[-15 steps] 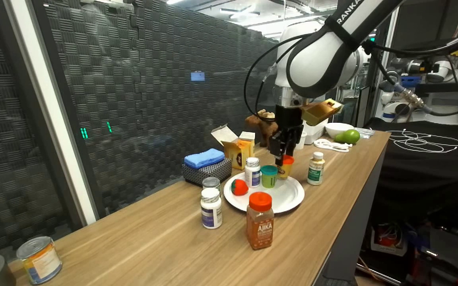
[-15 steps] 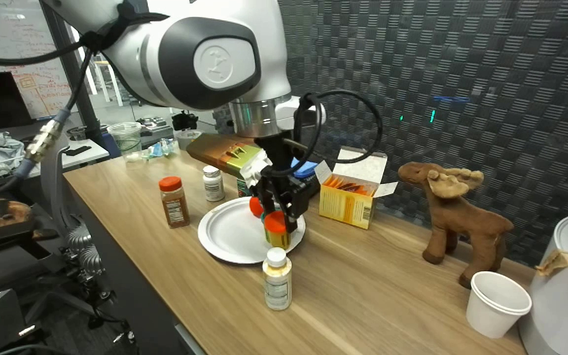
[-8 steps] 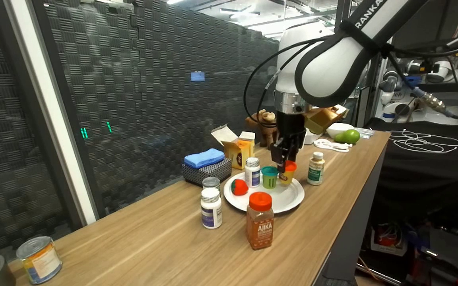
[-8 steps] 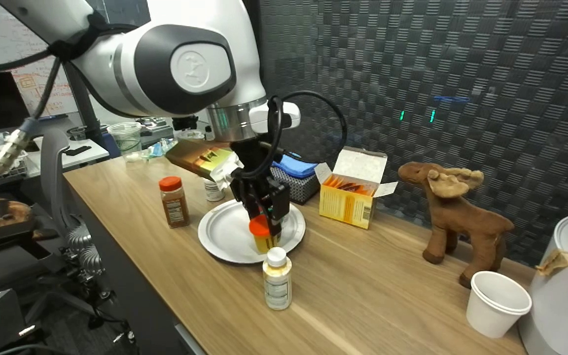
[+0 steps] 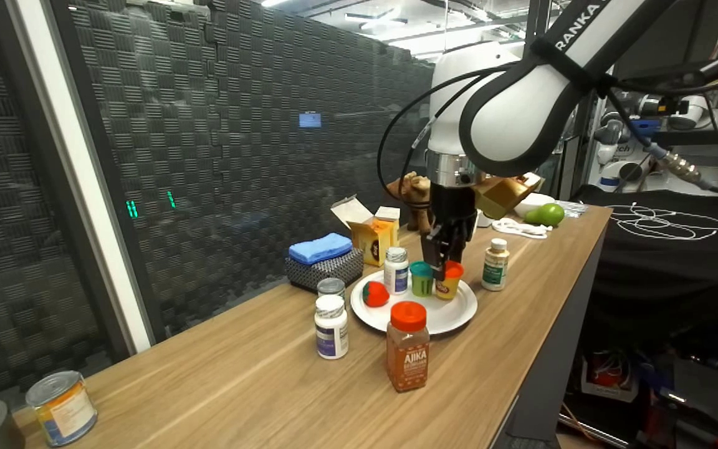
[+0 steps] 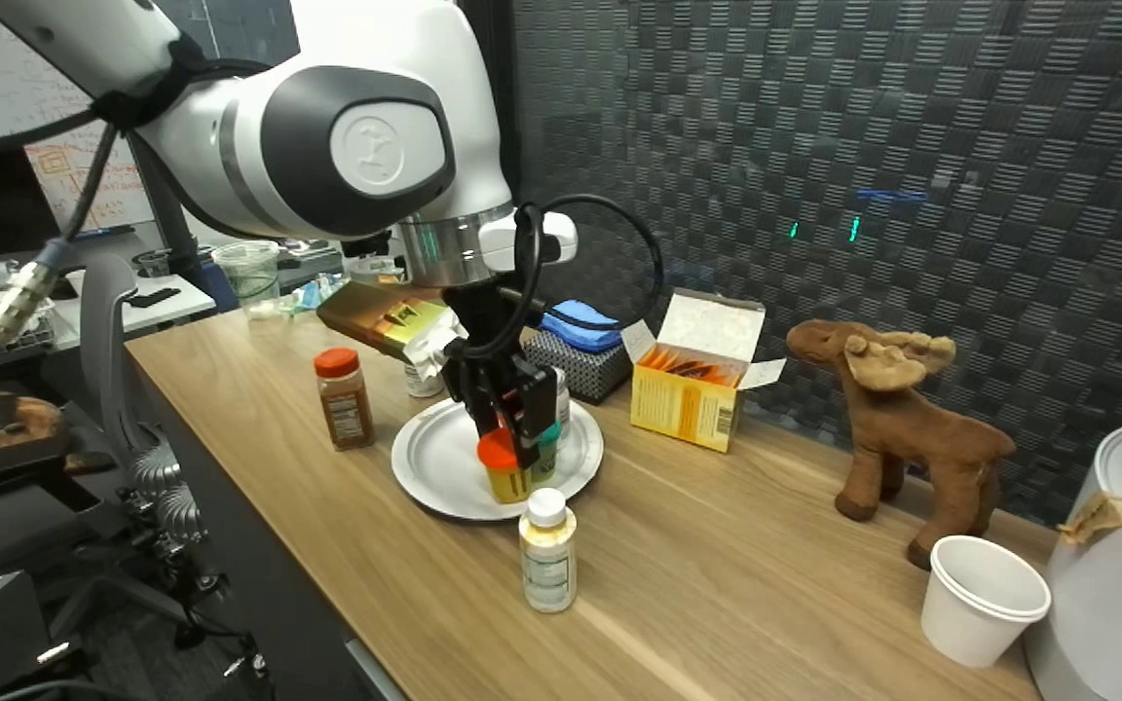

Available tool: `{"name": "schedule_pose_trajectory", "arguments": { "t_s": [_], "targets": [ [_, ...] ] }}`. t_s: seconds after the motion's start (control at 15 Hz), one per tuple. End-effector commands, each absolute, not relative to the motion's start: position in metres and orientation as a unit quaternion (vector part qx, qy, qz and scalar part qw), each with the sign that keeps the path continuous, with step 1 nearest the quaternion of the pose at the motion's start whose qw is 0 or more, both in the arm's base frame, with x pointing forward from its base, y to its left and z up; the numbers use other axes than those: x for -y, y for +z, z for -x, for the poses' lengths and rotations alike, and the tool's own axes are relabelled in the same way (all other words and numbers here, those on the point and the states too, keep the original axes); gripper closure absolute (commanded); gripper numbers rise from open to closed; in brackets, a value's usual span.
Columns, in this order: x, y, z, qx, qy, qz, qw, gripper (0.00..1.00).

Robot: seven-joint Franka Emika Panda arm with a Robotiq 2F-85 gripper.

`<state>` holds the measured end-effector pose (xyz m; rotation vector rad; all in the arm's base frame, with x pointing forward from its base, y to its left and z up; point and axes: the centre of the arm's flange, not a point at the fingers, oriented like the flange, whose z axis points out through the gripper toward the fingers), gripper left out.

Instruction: Put the plush toy and all the containers on the white plate

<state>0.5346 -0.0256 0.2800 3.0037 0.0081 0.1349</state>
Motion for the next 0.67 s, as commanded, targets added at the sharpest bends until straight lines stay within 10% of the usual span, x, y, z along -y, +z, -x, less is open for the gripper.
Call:
{"name": "schedule_pose_trajectory", "arguments": {
  "t_s": [0.0, 0.07, 0.6],
  "targets": [
    [0.023, 0.283, -0.541, -0.002, 0.050, -0.997, 0.056, 0.70],
    [0.024, 0.283, -0.539, -0.002, 0.048, -0.997, 0.052, 0.22],
    [0.049, 0.308, -0.526, 0.065, 0.090, -0.993, 0.037, 0.00]
  ]
}}
